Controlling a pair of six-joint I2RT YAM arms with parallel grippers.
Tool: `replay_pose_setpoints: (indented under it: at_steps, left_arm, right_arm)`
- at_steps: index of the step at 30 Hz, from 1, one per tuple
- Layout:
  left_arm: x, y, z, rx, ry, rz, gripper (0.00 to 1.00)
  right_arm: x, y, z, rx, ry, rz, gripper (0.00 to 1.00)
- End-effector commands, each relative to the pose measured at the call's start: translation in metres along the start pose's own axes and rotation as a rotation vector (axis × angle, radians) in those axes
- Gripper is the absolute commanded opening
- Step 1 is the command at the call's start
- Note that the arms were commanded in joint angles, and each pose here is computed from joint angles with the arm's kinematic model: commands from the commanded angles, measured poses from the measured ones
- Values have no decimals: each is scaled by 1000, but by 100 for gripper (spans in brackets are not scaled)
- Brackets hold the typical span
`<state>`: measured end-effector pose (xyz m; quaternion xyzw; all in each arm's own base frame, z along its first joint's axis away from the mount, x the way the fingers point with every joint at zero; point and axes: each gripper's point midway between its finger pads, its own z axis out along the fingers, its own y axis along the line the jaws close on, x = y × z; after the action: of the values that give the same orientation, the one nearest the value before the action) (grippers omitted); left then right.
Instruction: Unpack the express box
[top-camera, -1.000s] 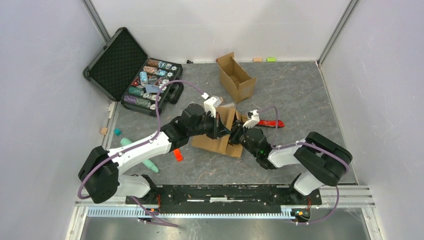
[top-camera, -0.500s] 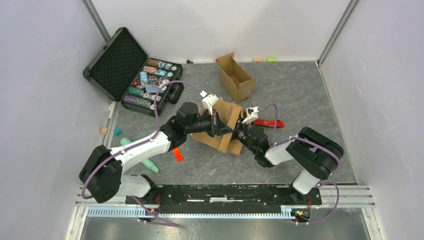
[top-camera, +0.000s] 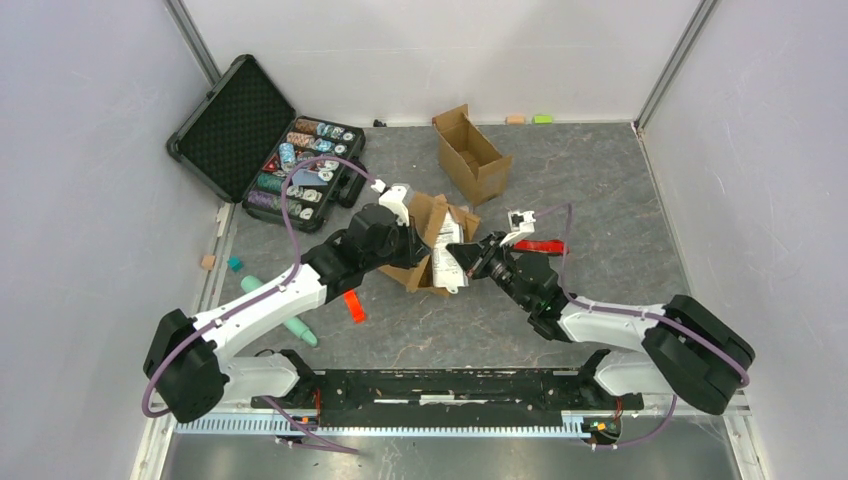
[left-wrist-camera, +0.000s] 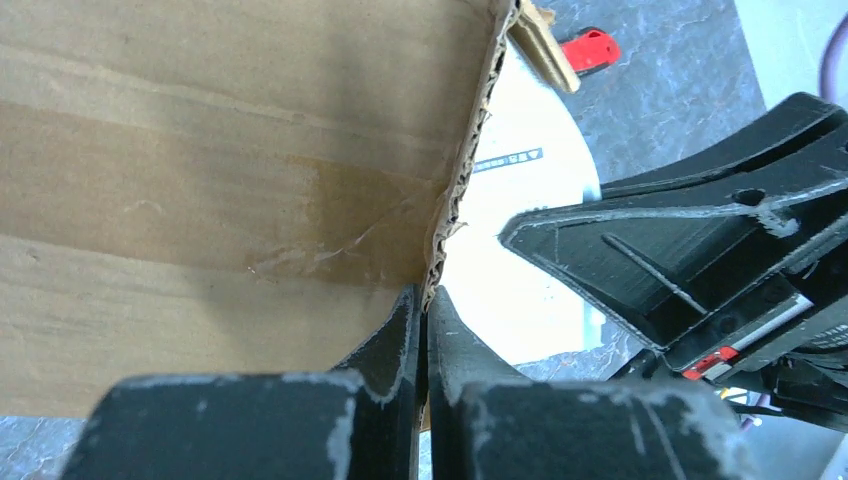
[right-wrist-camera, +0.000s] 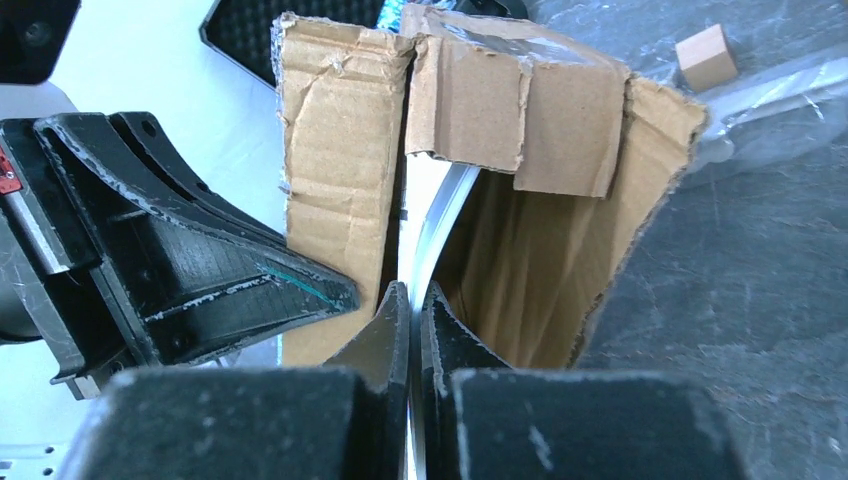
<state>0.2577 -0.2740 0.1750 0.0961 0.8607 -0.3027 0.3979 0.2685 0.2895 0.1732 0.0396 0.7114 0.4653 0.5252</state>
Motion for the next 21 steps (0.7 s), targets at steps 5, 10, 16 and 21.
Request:
replay_pose_setpoints:
  at_steps: [5,10,16,21]
  left_arm:
    - [-23,14,-7,-128,-54,-20,2]
    - [-49,7,-18,-154,-90,-31,2]
    - [-78,3,-35,-190,-153,-68,2]
    - [-103,-1,-54,-186,-222,-84,2]
  right_arm:
    - [-22,-8,-19,123,19,-127,0]
    - [-43,-7,-46,195,42,-195,0]
    - [-35,-24,-70,262,113,-193,0]
    - [-24,-33,-83,262,126,-170,0]
